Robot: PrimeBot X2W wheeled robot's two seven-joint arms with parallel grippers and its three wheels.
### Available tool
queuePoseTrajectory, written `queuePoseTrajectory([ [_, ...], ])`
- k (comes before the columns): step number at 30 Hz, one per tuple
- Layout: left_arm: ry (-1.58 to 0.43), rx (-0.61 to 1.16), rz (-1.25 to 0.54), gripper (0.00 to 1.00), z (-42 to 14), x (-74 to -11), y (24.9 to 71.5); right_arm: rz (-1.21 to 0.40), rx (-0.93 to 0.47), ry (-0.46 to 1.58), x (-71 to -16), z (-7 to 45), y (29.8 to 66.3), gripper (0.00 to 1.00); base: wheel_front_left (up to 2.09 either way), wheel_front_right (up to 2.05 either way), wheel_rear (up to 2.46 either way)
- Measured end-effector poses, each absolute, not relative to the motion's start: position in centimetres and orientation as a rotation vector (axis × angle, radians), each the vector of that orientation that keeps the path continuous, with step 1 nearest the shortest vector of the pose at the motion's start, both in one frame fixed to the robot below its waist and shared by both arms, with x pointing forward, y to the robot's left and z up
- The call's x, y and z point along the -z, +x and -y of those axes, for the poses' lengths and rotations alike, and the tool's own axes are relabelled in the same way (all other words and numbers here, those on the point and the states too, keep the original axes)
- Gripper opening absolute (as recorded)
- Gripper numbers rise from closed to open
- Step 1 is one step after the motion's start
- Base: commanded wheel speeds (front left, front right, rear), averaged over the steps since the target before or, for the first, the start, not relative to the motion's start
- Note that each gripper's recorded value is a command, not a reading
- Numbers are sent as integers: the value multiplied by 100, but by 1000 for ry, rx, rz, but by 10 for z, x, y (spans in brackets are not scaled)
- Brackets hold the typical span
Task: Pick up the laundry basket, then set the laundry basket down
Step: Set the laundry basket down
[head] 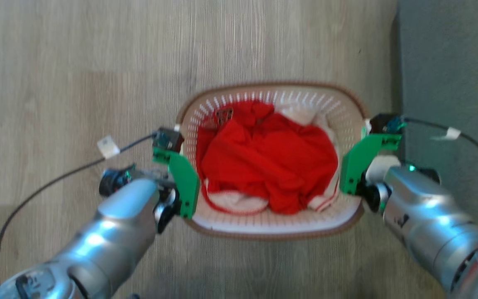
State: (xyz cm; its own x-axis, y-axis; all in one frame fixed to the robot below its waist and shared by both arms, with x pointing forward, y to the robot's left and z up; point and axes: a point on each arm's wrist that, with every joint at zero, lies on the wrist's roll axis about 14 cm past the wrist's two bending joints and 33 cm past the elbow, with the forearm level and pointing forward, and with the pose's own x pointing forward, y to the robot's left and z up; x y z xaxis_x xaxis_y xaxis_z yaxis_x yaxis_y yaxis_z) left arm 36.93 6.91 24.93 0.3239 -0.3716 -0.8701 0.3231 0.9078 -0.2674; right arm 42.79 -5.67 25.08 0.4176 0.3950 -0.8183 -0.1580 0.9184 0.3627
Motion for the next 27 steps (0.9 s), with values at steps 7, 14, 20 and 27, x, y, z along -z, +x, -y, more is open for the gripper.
queuePoseTrajectory([
  [7,-33,448,-1158,0,-71,-218,395,-1091,-337,261,-211,54,452,0,0,0,0],
  [14,10,465,-1161,0,-73,-184,402,-1126,-311,297,-170,53,455,0,0,0,0],
  [20,26,482,-1173,0,-70,-159,410,-1136,-291,315,-145,55,459,0,0,0,0],
  [27,-11,477,-1212,0,-65,-141,406,-1147,-293,290,-127,62,453,0,0,0,0],
])
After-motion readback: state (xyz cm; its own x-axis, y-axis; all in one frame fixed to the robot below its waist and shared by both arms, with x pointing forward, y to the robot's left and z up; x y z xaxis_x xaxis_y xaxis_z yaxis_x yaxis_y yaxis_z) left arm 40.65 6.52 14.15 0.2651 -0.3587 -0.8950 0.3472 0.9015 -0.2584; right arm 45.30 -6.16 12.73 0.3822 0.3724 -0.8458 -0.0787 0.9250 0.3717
